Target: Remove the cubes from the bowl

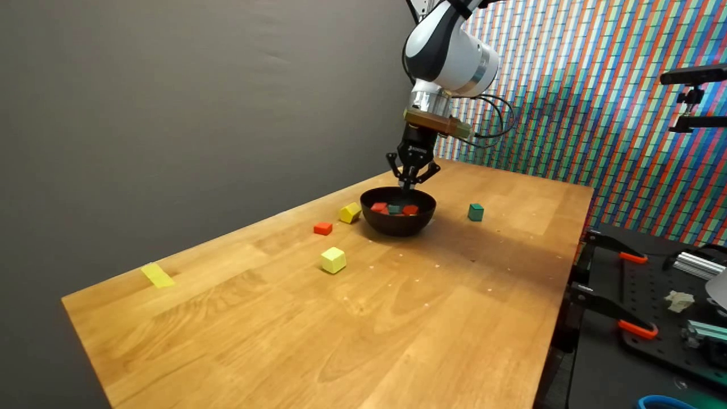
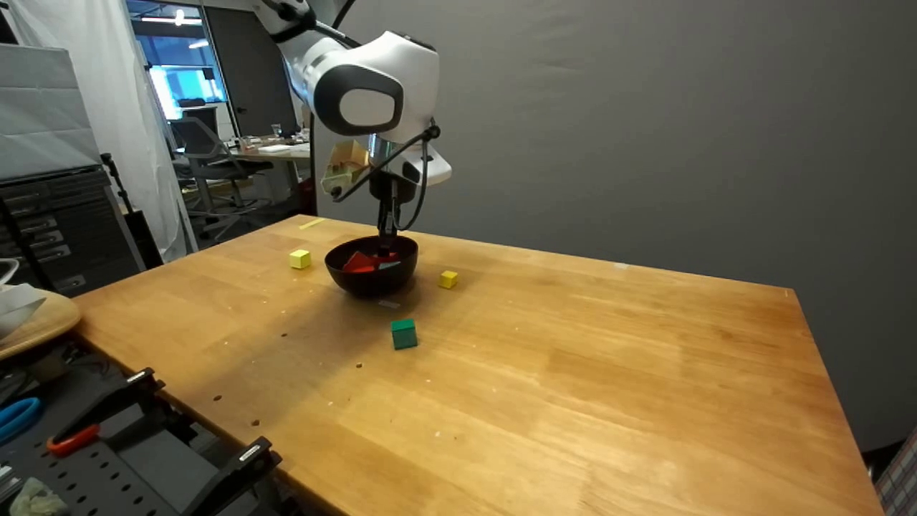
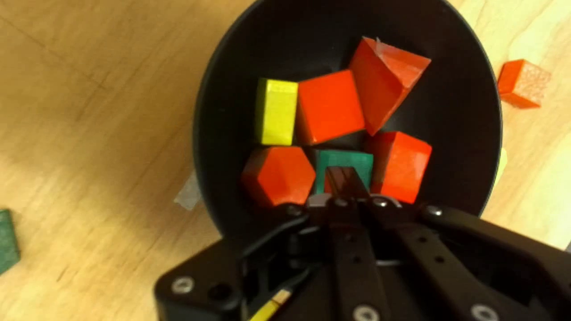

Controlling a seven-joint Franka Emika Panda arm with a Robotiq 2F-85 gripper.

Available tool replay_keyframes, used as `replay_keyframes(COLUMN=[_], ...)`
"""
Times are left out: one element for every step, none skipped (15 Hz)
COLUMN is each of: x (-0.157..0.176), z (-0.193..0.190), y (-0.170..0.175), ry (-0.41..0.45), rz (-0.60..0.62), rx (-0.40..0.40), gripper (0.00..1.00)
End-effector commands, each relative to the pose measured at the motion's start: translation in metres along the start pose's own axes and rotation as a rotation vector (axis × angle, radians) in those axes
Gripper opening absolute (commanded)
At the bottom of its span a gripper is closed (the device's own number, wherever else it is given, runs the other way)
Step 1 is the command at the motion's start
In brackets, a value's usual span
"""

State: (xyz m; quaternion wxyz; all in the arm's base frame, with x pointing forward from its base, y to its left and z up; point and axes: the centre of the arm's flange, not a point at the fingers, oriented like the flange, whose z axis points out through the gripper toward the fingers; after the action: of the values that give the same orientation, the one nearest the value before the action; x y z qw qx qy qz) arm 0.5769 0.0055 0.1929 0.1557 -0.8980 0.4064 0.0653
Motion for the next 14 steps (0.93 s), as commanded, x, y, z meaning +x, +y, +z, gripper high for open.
replay_keyframes(x=[-0.005, -0.006, -0.006, -0.007, -0.008, -0.009, -0.011, -0.013, -0.015, -0.017, -0.019, -0.021, -0.022, -0.024], z=[-0.025, -0.024, -0.024, -0.021, -0.018, -0.013, -0.009, -0.005, -0.001, 0.002, 0.004, 0.006, 0.008, 0.010], y=[0.023, 0.024, 0.023, 0.019, 0.016, 0.012, 0.010, 0.009, 0.007, 0.004, 0.002, -0.001, -0.003, -0.006], ry=[-0.040, -0.040, -0.045, -0.050, -0.052, -0.051, -0.039, -0.019, -0.009, 0.012, 0.039, 0.069, 0.096, 0.133], rz=[0.037, 0.036, 0.034, 0.027, 0.018, 0.007, 0.001, -0.011, -0.029, -0.056, -0.085, -0.113, -0.137, -0.166], rx=[0.034, 0.035, 0.036, 0.038, 0.034, 0.017, 0.001, -0.025, -0.056, -0.093, -0.134, -0.178, -0.217, -0.263], gripper=[0.04, 0.09, 0.30, 0.35, 0.44, 0.51, 0.60, 0.67, 0.75, 0.82, 0.91, 0.81, 0.77, 0.61])
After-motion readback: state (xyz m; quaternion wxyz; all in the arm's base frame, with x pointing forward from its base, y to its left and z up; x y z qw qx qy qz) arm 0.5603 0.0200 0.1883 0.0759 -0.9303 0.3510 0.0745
